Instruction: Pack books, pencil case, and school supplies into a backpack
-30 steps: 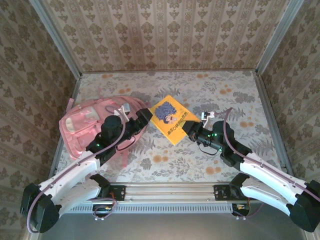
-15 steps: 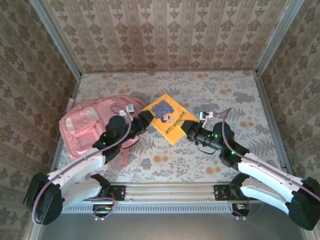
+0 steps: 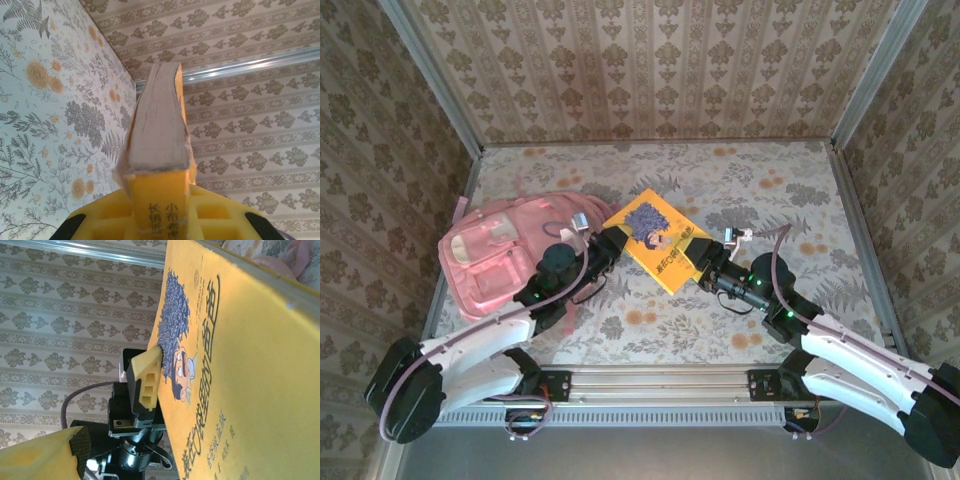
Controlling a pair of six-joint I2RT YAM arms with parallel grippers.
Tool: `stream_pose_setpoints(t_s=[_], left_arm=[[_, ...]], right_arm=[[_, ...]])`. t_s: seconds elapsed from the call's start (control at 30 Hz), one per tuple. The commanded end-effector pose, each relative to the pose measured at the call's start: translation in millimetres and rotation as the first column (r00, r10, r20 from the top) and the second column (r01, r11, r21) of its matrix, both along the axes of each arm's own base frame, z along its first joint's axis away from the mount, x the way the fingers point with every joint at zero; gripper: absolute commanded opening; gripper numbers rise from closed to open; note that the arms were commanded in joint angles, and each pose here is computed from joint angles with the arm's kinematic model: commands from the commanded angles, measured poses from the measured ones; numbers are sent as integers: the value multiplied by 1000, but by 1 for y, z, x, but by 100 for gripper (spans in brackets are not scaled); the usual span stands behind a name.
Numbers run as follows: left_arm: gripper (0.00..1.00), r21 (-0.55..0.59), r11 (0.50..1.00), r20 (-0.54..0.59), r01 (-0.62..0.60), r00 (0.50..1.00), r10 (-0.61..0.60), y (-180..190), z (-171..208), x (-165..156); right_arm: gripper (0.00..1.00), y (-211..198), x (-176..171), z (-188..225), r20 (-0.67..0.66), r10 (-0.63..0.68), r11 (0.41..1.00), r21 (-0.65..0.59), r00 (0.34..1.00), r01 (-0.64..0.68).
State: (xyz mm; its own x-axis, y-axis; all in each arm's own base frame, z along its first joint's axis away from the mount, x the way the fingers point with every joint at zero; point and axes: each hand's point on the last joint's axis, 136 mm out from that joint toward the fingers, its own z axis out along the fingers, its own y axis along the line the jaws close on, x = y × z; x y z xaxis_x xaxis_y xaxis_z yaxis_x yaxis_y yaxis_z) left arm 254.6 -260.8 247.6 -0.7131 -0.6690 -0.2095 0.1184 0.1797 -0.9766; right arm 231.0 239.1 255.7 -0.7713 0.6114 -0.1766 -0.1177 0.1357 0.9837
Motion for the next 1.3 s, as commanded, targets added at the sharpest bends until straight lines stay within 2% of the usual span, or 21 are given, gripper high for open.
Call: stream_pose_setpoints(t_s=[0.0, 0.27, 0.57, 0.67, 0.8, 0.9, 0.93, 1.0, 1.07, 1.1, 1.17, 1.27], left_arm=[[0, -71, 988, 32, -141, 989, 143, 21, 20, 11], [0, -100, 982, 30, -159, 986, 162, 26, 28, 8], [0, -97, 986, 9, -136, 991, 137, 20, 20, 0], [0, -96, 987, 10, -130, 991, 131, 19, 20, -1], [0, -78, 989, 7, -125, 992, 126, 20, 16, -4], [0, -27, 992, 9, -125, 992, 125, 24, 13, -7], [3, 0, 992, 16, -124, 992, 124, 26, 13, -9], [25, 70, 988, 17, -139, 990, 138, 36, 10, -12], [44, 152, 974, 33, -167, 986, 164, 51, 9, -15], [51, 208, 961, 33, -183, 983, 180, 61, 6, -16], [58, 310, 929, 47, -201, 979, 196, 80, 6, -18], [65, 474, 846, 43, -244, 966, 254, 113, 6, -21]], right_arm=[[79, 0, -2, 34, 120, -35, 995, 97, 992, 24], [76, 18, 1, 34, 141, -30, 994, 107, 990, 15], [56, 14, 20, 43, 167, -100, 995, 42, 981, 94], [34, 17, 28, 40, 159, -104, 994, 34, 982, 99], [10, 22, 33, 35, 156, -98, 995, 2, 983, 99], [0, 16, 35, 28, 149, -117, 992, -29, 982, 122], [0, 13, 36, 26, 147, -126, 990, -40, 981, 133], [0, 1, 36, 22, 148, -151, 984, -68, 977, 163], [0, -14, 36, 15, 140, -186, 974, -104, 972, 202], [0, -24, 36, 10, 134, -210, 966, -123, 968, 227], [0, -42, 35, 1, 119, -251, 950, -158, 961, 268], [0, -68, 32, -11, 99, -302, 929, -193, 948, 316]])
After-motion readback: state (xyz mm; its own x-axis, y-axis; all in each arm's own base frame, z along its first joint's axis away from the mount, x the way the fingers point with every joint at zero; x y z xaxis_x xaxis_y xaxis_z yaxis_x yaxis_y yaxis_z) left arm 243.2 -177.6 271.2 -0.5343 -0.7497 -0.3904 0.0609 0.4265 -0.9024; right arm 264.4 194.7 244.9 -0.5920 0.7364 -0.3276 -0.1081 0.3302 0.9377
